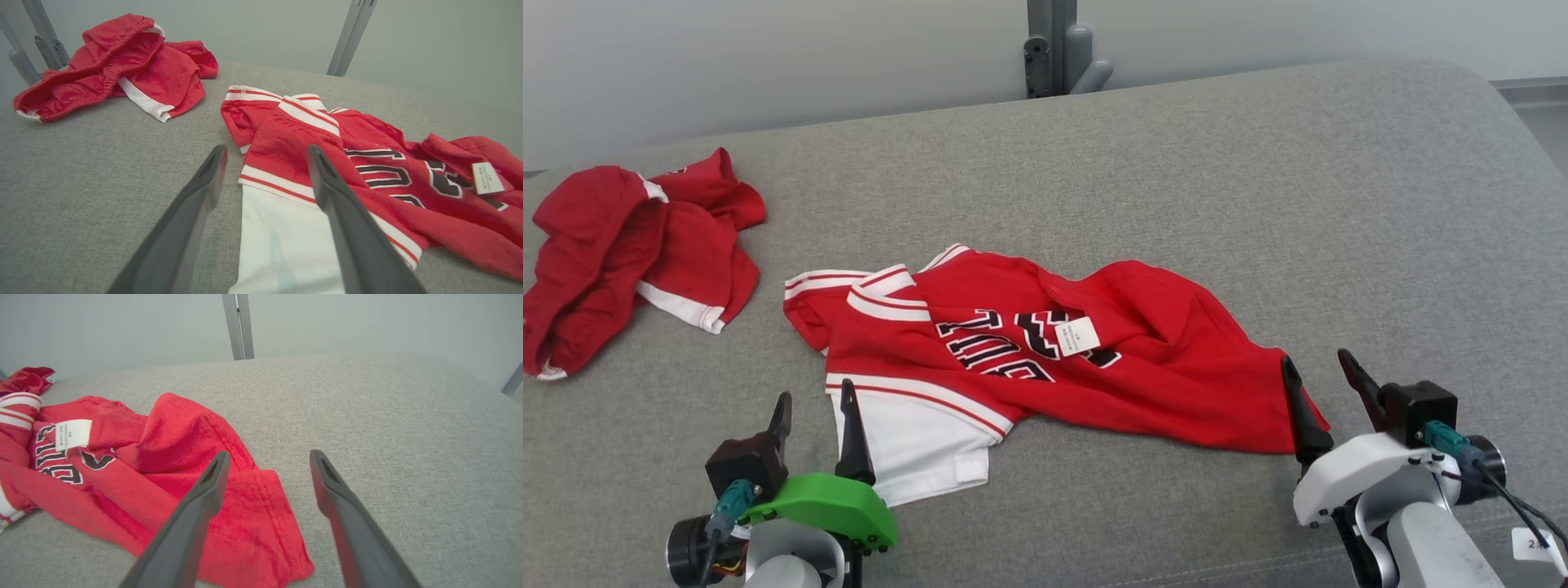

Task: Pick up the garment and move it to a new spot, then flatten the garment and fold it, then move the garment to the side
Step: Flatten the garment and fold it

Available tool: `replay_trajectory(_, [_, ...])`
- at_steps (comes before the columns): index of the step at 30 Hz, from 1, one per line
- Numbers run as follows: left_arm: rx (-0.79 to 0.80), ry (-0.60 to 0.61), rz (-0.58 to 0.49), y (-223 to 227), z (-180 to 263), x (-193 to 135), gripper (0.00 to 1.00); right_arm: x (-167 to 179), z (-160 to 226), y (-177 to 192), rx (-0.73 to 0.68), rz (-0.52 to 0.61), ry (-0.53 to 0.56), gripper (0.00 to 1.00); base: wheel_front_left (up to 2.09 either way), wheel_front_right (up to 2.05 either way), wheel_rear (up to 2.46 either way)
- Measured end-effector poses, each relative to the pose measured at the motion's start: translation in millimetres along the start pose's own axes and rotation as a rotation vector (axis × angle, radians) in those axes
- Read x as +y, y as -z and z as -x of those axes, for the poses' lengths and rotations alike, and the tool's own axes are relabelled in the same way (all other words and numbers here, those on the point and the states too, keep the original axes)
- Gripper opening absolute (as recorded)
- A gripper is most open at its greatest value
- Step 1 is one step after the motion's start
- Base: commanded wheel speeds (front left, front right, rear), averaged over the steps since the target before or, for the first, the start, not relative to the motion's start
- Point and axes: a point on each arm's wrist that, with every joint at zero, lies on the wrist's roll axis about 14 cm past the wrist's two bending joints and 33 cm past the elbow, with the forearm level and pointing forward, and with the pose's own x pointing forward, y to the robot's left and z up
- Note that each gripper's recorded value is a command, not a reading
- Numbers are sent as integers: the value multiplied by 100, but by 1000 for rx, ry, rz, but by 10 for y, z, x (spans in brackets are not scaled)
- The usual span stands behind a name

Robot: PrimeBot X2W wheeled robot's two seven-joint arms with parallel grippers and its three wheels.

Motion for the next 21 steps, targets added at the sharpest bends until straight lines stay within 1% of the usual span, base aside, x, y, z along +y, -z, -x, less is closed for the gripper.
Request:
replay_trajectory(5, [-9,-11,10,-13,45,50,100,183,-174,-186,-40,33,-66,100,0,0,0])
replay_trajectory(9, [-33,-11,14,-74,87,89,100,230,-207,-359,-108,39,-76,100,0,0,0])
replay_trajectory(14, [-93,19,-2,-211,197,101,100,205,-129,-636,-213,57,-60,100,0,0,0])
replay_trajectory(21, [-151,28,-57,-299,373,161,100,101,142,-886,-314,78,-20,100,0,0,0])
